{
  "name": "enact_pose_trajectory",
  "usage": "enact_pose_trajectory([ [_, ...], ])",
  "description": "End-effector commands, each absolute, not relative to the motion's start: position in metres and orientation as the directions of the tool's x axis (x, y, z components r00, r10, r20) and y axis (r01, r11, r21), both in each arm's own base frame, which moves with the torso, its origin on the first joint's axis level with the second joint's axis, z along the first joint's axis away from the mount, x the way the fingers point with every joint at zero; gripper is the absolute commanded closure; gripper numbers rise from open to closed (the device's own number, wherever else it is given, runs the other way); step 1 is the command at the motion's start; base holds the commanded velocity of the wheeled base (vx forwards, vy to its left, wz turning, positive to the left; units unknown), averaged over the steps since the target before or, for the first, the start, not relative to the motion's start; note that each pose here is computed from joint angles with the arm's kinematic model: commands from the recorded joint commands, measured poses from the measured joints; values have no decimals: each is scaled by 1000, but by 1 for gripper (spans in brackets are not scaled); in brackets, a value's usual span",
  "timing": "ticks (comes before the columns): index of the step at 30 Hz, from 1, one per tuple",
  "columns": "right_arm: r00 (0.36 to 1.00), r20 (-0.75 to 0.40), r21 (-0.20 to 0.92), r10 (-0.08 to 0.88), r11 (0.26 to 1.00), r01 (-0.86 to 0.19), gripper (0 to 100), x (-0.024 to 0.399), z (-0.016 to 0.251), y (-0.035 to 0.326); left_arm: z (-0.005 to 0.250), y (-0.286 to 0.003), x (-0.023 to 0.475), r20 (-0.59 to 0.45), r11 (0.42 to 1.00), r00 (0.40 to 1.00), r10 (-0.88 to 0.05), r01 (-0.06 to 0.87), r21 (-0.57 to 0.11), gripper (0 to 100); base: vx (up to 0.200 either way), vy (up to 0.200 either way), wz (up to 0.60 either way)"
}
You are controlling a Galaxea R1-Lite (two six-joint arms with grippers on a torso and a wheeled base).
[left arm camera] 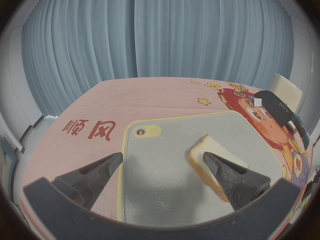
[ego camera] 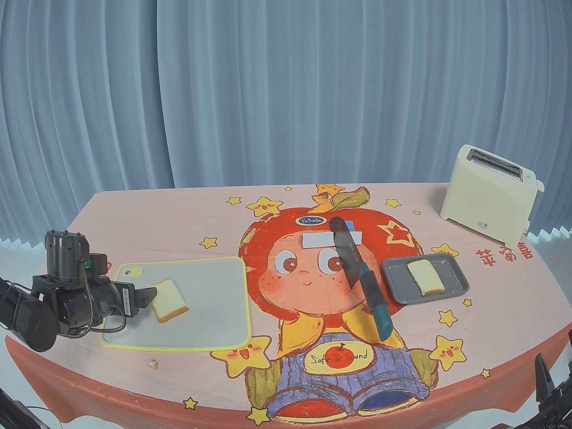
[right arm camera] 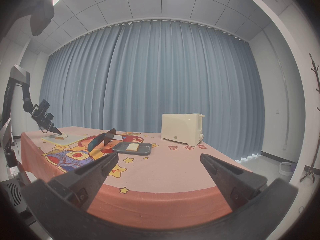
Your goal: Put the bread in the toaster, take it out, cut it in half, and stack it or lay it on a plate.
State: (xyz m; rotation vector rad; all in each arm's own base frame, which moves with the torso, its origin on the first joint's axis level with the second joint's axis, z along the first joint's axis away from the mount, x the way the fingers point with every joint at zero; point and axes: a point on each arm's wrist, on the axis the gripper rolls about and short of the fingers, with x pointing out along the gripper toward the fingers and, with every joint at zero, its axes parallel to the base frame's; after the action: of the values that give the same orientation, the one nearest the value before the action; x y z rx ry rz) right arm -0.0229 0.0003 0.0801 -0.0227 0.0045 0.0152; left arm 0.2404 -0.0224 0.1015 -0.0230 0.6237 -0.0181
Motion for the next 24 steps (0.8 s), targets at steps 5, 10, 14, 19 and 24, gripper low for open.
enact_pose_trajectory([
  [5, 1000, -5, -23, 15, 1000, -15, 0, -23, 75, 0, 93, -23, 244, -609, 1000, 793, -21, 9, -23, 0, 0, 0, 0],
  [10, 1000, -5, -23, 15, 1000, -15, 0, -23, 75, 0, 90, -23, 246, -618, 1000, 786, -20, 9, -21, 0, 0, 0, 0],
  [14, 1000, -5, -23, 15, 1000, -15, 0, -23, 75, 0, 90, -23, 246, -617, 1000, 787, -20, 8, -22, 0, 0, 0, 0],
  [19, 1000, -5, -23, 15, 1000, -15, 0, -23, 75, 0, 90, -24, 245, -618, 1000, 786, -23, 12, -21, 100, 0, 0, 0],
  [24, 1000, -5, -23, 15, 1000, -15, 0, -23, 75, 0, 90, -24, 245, -619, 1000, 785, -22, 12, -20, 100, 0, 0, 0],
])
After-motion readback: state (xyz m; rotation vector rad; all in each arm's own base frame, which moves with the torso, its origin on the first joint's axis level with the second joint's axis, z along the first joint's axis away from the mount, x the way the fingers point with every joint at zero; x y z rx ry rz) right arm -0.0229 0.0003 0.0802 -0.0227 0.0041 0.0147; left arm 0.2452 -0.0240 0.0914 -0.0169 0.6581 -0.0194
